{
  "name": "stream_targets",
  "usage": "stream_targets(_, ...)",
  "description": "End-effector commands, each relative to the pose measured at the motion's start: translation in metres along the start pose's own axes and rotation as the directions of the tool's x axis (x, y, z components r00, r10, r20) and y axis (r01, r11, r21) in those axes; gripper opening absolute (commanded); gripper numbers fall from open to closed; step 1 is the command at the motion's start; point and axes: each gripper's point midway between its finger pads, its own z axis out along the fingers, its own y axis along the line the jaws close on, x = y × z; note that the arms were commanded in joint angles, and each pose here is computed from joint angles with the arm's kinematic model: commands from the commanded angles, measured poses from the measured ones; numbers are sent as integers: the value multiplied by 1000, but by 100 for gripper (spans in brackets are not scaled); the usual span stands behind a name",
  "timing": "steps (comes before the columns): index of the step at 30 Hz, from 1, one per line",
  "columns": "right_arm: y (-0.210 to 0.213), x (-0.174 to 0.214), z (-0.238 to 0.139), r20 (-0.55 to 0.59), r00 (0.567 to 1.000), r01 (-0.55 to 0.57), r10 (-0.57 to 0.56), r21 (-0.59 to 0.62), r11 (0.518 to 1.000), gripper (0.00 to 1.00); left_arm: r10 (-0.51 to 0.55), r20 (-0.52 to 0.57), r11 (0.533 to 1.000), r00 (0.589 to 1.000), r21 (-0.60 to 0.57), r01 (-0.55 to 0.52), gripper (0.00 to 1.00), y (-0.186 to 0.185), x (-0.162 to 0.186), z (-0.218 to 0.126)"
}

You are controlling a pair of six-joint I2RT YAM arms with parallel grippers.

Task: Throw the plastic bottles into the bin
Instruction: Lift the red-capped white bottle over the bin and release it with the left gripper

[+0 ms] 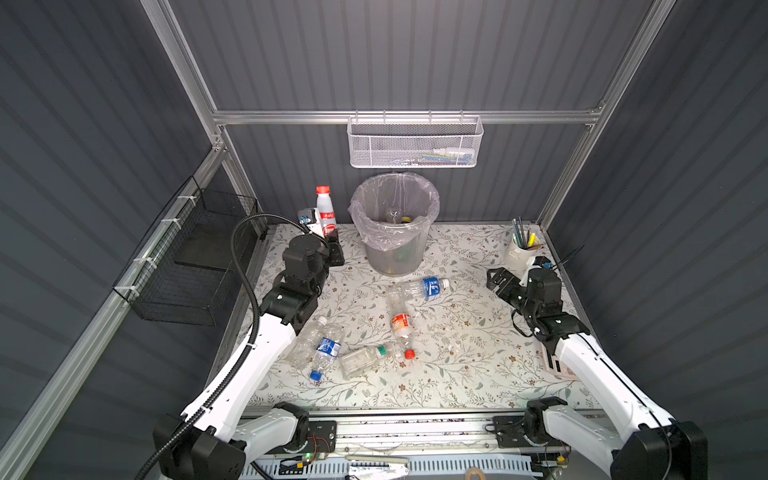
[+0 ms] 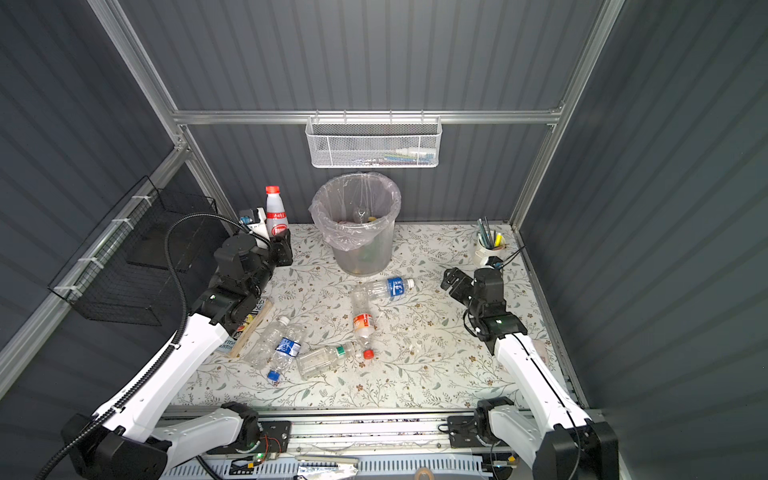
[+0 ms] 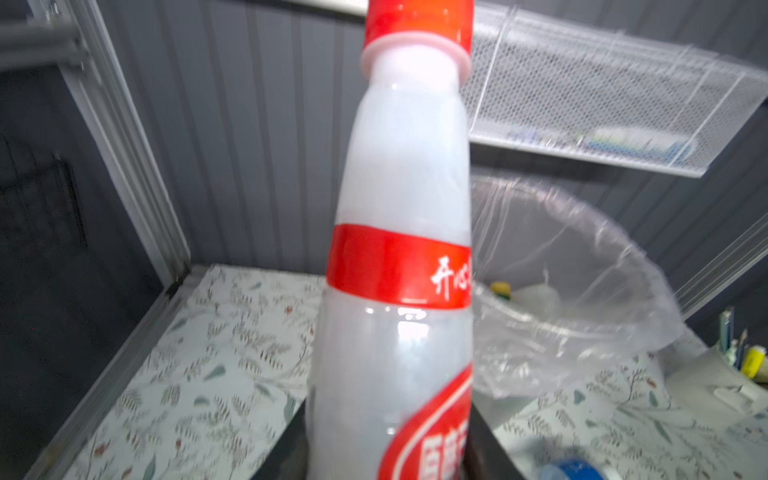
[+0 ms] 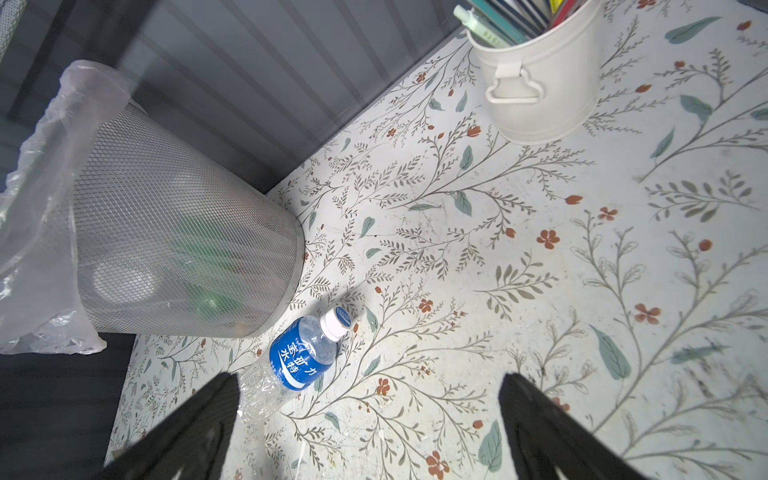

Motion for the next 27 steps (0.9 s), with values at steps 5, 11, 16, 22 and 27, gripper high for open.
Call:
stream_targets(5,-4,-9,-9,45,999,-4,4,2,1000,99,-48,383,981,923,194,-30,43,-50,-111,16)
stream_targets(11,-10,-14,-17,68,998,1,-2,17,1000,99,-91,246,961,965,275,21,51,-86,-88,92)
stream_targets(16,-8,-14,-17,63,998,-6,6,5,1000,99,-20,-34,953,999,302,29,77,-121,-26,148)
stream_targets(22,-5,-13,-17,48,999,-14,15,-14,1000,99,-13,11,975,1000,221,10,99,-107,-37,142)
stream_targets(27,-6,-8,-13,26,998,-59,59,-13,998,99,10,91,986,996,165,-25,99,-88,-61,111)
